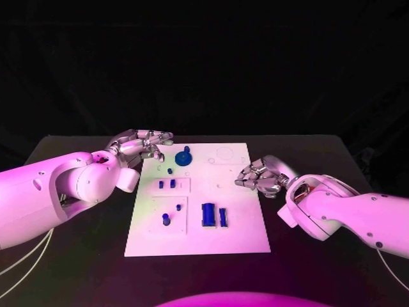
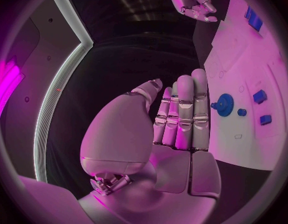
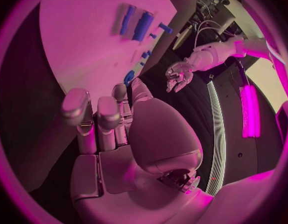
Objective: Assemble the parts on the task board
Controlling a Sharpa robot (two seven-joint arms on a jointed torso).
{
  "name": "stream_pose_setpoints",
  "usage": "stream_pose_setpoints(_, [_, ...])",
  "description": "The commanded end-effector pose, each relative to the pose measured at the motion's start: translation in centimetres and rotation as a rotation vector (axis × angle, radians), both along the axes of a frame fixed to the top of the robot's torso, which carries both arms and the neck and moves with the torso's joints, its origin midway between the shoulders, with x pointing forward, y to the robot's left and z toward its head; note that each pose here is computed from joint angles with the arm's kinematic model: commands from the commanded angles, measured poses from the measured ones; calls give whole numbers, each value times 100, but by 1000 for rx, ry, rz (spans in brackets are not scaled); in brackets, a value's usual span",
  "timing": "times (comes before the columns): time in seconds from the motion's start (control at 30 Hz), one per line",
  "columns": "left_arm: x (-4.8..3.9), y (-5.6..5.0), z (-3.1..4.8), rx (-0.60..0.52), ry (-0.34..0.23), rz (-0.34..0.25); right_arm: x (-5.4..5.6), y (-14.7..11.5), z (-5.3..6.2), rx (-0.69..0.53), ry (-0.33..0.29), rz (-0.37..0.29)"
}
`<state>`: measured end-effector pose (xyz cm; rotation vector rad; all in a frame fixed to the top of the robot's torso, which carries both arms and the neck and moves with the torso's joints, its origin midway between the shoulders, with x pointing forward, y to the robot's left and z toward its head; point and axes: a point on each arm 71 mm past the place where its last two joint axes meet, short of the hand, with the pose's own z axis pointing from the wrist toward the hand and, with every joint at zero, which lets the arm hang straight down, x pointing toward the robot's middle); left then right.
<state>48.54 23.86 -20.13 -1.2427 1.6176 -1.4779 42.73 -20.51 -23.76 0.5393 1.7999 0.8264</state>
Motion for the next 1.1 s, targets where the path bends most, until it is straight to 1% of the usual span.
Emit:
stream_pose_setpoints(0.03, [48, -10, 36, -65, -55, 52, 164, -59, 40, 321, 87, -40])
stream_pose_setpoints(0.13, [101, -4, 33, -84, -83, 100, 356, -136, 93, 409, 91, -69])
stream_pose_setpoints(0.17, [108, -2, 31, -87, -85, 107, 382, -142, 99, 418, 91, -71])
stream_pose_setpoints(0.2, [123, 2, 24, -91, -89, 120, 432, -152, 108, 437, 91, -76])
stream_pose_setpoints(0.33, [189, -5, -31, -97, -103, 148, 662, -154, 85, 564, 143, -102])
stream_pose_setpoints(0.43, [216, -22, -78, -93, -112, 167, 780, -156, 75, 607, 142, -111])
stream_pose_setpoints(0.53, [243, -41, -117, -91, -118, 199, 848, -170, 81, 621, 125, -108])
stream_pose_setpoints(0.63, [265, -63, -166, -97, -115, 234, 893, -189, 89, 614, 101, -100])
stream_pose_setpoints(0.73, [284, -92, -199, -98, -116, 258, 916, -200, 99, 592, 76, -85])
stream_pose_setpoints(0.77, [261, -111, -212, -80, -83, 187, 907, -228, 63, 547, 99, -143])
stream_pose_setpoints(0.97, [222, -144, -221, -64, -92, 205, 857, -185, 64, 573, 76, -161])
stream_pose_setpoints(1.1, [147, -206, -234, -34, -111, 238, 761, -109, 69, 617, 35, -195])
